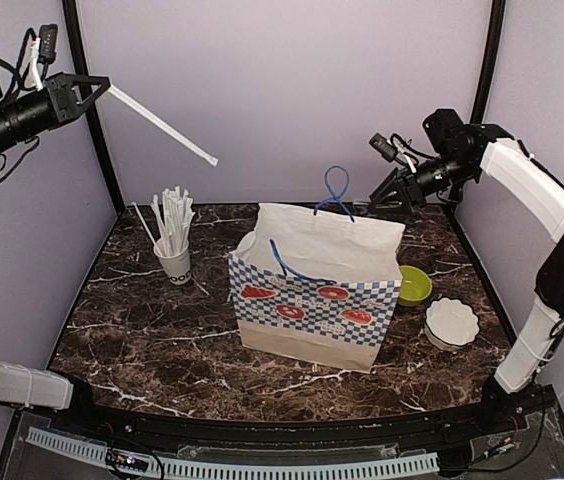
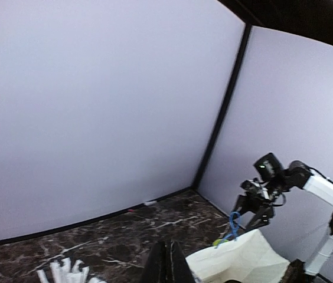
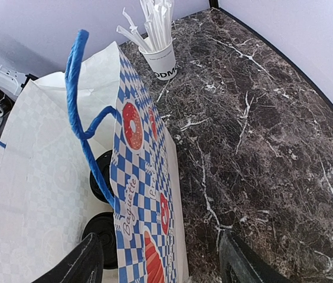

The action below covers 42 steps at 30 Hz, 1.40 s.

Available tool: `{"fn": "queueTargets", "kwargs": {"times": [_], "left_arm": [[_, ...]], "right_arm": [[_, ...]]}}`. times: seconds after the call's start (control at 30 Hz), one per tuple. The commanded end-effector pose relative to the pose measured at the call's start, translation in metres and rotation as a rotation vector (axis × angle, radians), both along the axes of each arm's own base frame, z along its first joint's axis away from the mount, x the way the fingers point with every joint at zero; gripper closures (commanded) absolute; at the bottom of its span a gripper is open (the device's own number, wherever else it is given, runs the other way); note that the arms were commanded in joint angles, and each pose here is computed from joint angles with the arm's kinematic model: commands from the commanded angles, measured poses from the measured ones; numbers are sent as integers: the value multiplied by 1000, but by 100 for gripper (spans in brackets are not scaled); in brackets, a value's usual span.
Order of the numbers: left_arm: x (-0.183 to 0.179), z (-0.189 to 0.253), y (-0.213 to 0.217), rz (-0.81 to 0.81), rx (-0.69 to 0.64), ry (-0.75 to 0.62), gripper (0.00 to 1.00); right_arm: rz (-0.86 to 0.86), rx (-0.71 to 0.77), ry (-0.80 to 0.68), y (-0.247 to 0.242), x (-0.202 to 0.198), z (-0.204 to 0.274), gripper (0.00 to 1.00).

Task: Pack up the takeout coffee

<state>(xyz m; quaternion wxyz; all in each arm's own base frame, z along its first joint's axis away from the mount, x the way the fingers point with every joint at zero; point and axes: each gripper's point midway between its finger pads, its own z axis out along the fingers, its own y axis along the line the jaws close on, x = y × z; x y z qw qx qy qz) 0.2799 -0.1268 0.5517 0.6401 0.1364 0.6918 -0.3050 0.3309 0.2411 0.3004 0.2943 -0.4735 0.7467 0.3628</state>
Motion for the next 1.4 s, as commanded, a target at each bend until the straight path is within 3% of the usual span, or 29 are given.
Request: {"fn": "queueTargets", "kwargs": {"times": [0.0,0.17,0.4,0.43,0.47,0.5,0.53,0.6,0.7,0.77,0.9,1.03,1.17,1.37], "left_arm": [[-6,-7,-75,-348,-85,61,100],[-19,-35,-158,-578,-69,123,100],[-10,-112,-247,-708,-58,260,98],[-8,-126,-258,-713,-41,295,92],[-6,-134,-261,-694,-19,318,76],[-3,-135,-262,-683,11,298,69],[5,-146,-256,-612,55,324,55],[17,-144,-238,-487,137,274,41],[29,-121,-196,-271,228,150,28],[44,-118,-158,-98,261,161,30],[79,-161,-56,253,359,337,39],[92,-196,32,522,417,392,35],[100,-222,74,593,374,450,33],[125,-268,100,569,295,572,34]], "right_arm": [[-31,-25,-46,-2,4,5,33],[-93,-82,-78,-10,17,3,33],[-100,-90,-80,-12,16,3,32],[-101,-91,-80,-12,16,3,32],[-102,-91,-80,-12,16,3,31],[-101,-90,-81,-12,15,4,31],[-100,-89,-82,-12,15,4,31],[-96,-86,-84,-12,13,5,31],[-94,-85,-83,-12,12,4,31],[-92,-85,-80,-12,12,3,31],[-87,-83,-76,-11,11,1,31],[-86,-85,-75,-12,11,0,30],[-85,-85,-72,-12,10,0,30],[-84,-88,-69,-12,10,-2,31]]}}
